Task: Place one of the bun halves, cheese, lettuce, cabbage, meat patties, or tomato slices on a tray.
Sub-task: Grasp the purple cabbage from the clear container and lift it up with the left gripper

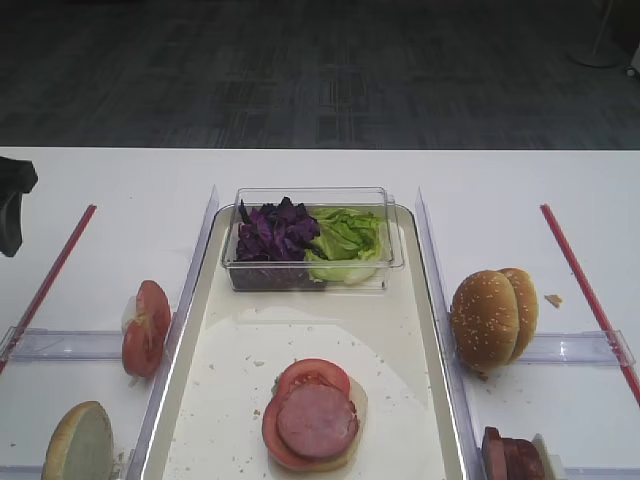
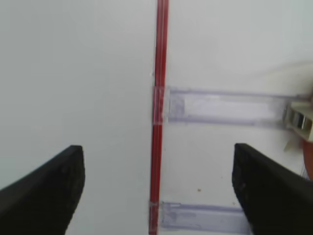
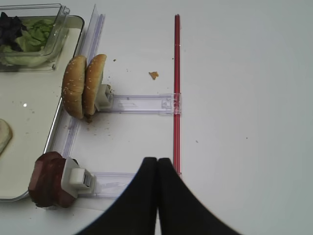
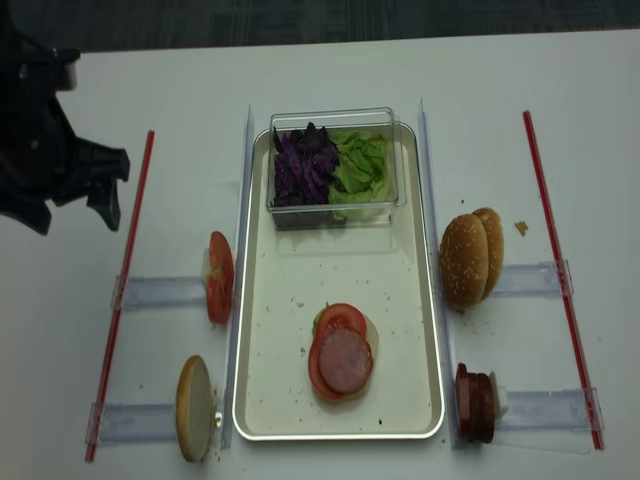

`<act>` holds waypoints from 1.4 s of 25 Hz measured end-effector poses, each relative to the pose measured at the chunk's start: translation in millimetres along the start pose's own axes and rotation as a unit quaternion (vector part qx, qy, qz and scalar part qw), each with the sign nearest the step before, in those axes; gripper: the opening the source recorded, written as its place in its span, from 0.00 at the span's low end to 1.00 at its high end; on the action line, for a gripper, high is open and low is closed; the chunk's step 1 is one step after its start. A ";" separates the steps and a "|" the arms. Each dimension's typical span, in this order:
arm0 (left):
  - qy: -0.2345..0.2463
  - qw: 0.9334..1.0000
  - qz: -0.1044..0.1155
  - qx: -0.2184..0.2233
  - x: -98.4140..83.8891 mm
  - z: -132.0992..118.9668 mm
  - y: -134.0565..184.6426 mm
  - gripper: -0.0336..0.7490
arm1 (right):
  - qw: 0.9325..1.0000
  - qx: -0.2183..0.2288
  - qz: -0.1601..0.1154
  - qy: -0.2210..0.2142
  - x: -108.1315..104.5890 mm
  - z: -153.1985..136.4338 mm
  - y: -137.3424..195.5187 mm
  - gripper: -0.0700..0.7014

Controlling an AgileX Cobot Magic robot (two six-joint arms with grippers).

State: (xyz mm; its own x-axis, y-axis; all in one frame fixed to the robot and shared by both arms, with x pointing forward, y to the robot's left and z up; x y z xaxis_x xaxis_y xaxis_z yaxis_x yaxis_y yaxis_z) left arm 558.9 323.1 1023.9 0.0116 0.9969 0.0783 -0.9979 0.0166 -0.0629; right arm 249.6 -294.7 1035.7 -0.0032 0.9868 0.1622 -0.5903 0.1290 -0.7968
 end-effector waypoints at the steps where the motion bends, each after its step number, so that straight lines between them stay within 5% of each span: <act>1: 0.000 1.000 -0.001 -0.002 1.0 -1.6 -8.8 0.76 | 1.000 0.000 0.001 0.000 0.0 0.0 0.0 0.56; 9: 0.009 1.000 -0.001 -0.008 0.8 -21.2 -59.7 0.76 | 1.000 0.000 0.001 0.000 0.0 0.0 0.0 0.56; 20: 0.017 1.000 -0.002 -0.011 -9.1 -27.5 -67.2 0.76 | 1.000 0.000 0.001 0.000 0.0 0.0 0.0 0.56; 35: 0.044 0.996 -0.024 -0.078 -126.9 -1.9 -83.4 0.76 | 1.000 0.000 0.001 0.000 0.0 0.0 0.0 0.56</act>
State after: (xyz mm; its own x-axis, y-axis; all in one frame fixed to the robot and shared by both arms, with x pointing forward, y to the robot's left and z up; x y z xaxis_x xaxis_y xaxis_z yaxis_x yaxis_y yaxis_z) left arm 640.7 195.4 1017.2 0.0706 0.9975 -0.0017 -0.9742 0.0686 -0.2151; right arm 249.6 -294.7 1035.7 -0.0043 0.9870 0.1608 -0.5903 0.1273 -0.7971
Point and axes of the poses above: a point on each arm's last joint axis where the gripper is mounted, z pointing back along that axis away from the gripper, x along the wrist's bending axis when the last joint is at zero, y = z × x, the point moved 1 cm from there along -z, pointing out along that axis toward the gripper, and after that the axes turned 6 degrees about -z, right-handed, at the moved point
